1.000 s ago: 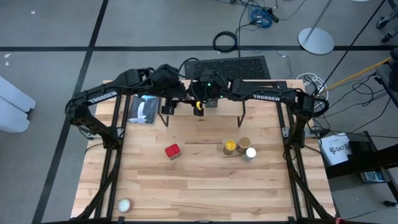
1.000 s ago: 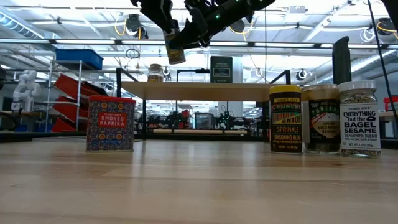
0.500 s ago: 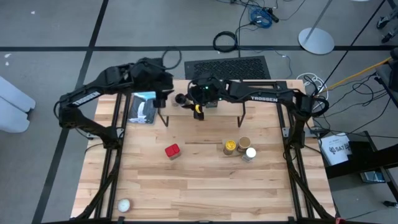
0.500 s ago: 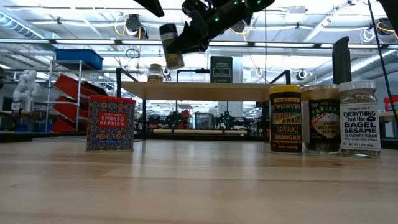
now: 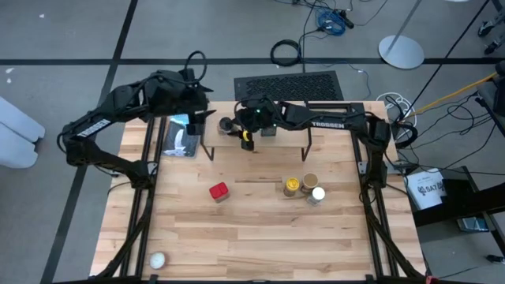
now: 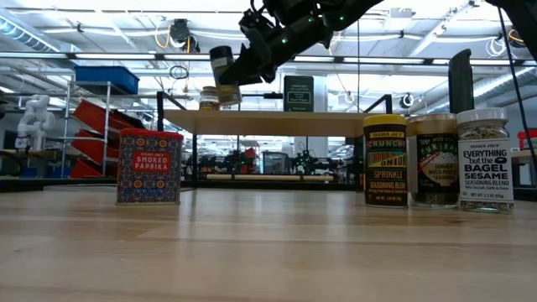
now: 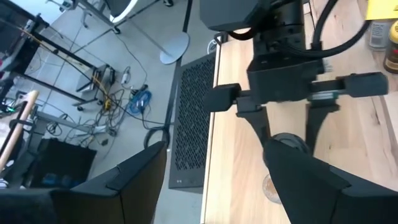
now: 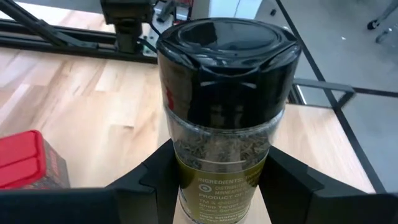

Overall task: Shelf spices
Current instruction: Put the black seasoning bottle on the shelf

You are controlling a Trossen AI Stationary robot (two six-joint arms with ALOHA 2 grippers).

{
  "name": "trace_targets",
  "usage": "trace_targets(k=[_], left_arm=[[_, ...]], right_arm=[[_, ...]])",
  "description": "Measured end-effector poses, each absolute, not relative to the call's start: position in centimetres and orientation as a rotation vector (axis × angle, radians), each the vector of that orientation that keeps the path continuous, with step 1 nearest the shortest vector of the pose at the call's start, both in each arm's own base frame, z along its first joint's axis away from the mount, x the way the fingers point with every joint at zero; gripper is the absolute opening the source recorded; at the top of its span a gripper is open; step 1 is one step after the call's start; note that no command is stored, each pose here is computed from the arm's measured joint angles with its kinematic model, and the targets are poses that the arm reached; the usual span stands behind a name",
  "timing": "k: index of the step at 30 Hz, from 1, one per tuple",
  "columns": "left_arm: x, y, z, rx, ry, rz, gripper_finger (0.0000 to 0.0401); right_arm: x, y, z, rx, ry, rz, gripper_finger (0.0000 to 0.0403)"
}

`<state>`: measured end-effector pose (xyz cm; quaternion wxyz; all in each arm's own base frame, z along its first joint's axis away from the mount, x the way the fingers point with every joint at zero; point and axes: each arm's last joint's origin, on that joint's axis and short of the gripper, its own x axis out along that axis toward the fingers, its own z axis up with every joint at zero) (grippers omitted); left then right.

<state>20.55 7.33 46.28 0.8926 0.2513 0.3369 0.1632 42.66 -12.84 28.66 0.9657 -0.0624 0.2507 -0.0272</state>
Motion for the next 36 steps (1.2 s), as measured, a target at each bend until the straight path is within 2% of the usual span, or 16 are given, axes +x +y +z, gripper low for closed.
trace_targets(k=[36], left_arm=[[20.6,7.2,46.2,0.495,0.688,0.315,0.0282]], right_arm=[[43.2,-14.2,27.7,-0.127,0.485,-0.084,0.0174]])
